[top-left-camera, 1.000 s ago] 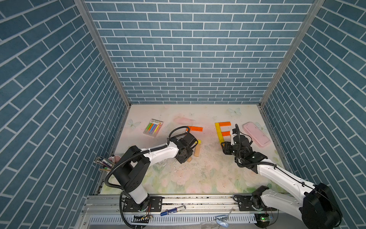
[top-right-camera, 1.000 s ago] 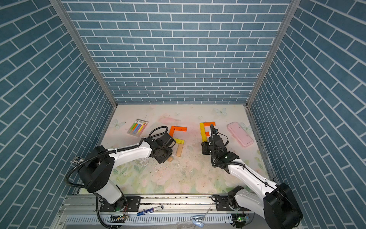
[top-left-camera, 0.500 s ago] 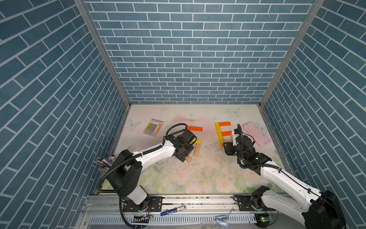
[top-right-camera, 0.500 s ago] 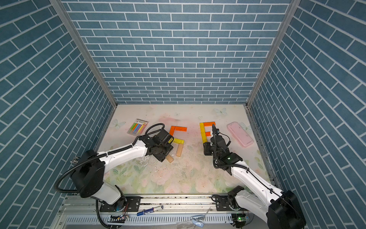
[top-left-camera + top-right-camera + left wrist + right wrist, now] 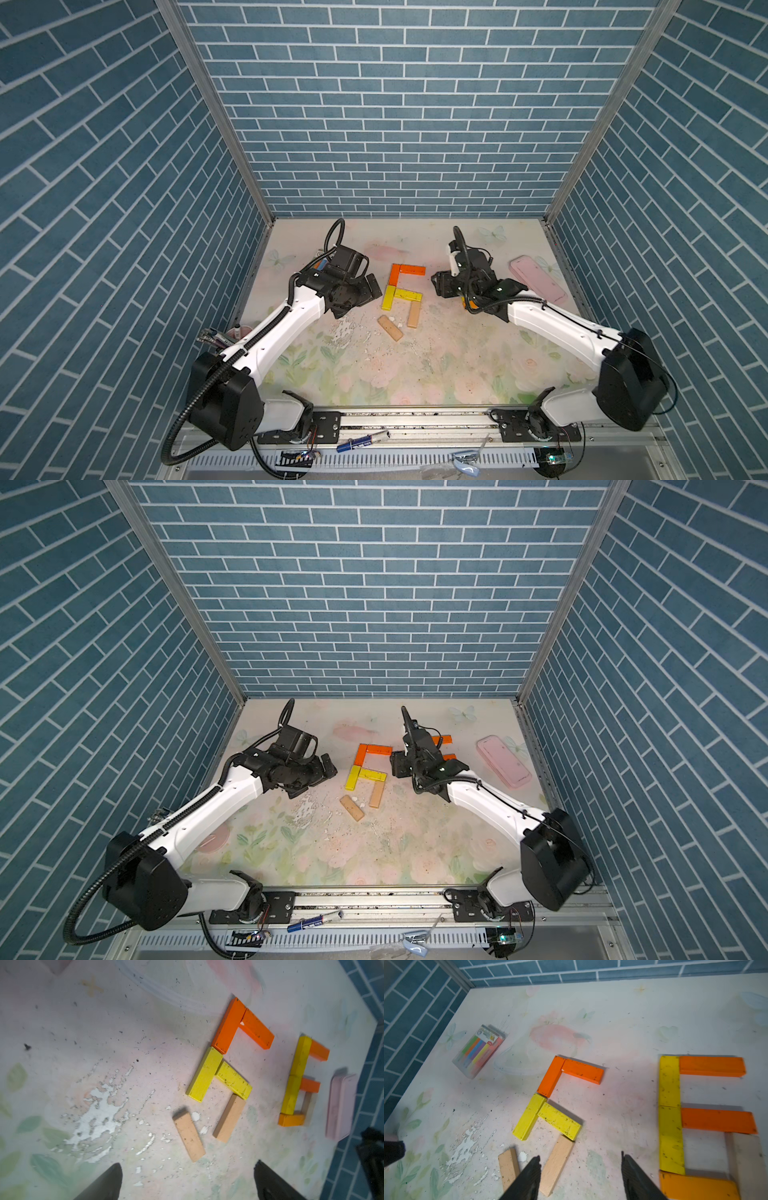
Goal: Assemble the number 6 with building blocks
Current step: Assemble the building block at the center of the board.
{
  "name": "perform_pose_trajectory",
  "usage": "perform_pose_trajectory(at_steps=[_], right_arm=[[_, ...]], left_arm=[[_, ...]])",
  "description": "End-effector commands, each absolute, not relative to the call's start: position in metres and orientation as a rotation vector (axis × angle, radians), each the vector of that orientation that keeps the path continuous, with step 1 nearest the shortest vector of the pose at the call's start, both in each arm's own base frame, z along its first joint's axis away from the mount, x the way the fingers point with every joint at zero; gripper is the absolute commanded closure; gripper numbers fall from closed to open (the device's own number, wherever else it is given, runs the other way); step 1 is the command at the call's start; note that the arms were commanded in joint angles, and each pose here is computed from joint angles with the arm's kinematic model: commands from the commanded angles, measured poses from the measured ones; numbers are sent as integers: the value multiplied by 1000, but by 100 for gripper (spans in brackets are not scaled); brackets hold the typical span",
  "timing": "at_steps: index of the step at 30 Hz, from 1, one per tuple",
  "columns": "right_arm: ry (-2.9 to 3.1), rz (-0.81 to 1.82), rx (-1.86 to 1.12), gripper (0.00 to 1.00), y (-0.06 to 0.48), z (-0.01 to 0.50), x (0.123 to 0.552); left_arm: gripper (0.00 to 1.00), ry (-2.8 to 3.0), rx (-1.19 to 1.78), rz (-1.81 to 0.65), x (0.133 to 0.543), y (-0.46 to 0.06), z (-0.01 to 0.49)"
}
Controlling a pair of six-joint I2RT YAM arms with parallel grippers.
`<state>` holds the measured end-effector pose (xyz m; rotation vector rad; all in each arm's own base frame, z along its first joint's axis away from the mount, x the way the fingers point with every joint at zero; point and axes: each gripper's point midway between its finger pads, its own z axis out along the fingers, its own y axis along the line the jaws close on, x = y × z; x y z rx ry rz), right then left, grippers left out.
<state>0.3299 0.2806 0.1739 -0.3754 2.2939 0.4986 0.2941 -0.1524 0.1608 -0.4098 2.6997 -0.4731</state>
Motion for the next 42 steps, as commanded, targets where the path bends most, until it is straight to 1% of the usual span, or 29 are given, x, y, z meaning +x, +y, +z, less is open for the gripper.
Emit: perform_pose_trajectory(at_steps=[1, 4, 10, 14, 17, 22, 25, 29, 32, 37, 42], right_arm=[[2359, 460, -520, 33, 305, 155, 322], [2404, 436, -590, 30, 321, 137, 319], [2467, 416, -730, 28, 344, 109, 308], [2491, 397, -848, 29, 358, 96, 298], [2506, 378, -932, 29, 368, 86, 290], [2515, 352, -1019, 30, 382, 73, 282], [2516, 326, -1090, 32, 389, 66, 276], [2519, 284, -1193, 35, 391, 57, 268], [2533, 272, -1242, 37, 389, 50, 264], [2548, 295, -1295, 41, 393, 48, 257], [2554, 339, -1303, 42, 402, 50, 245]], left_arm=[[1, 2743, -48, -309, 290, -131, 172], [1, 2770, 65, -233, 290, -117, 177], [1, 2704, 213, -57, 296, -93, 188], [1, 2642, 232, -38, 298, -87, 187], [1, 2586, 223, -78, 300, -87, 190], [1, 2538, 129, -183, 300, -81, 191], [1, 2526, 57, -104, 302, -66, 192], [1, 2511, -120, 61, 305, -29, 195], [1, 2486, -213, 79, 304, -12, 199], [1, 2464, -226, 45, 305, -12, 201], [1, 2488, -224, 20, 306, -15, 196]])
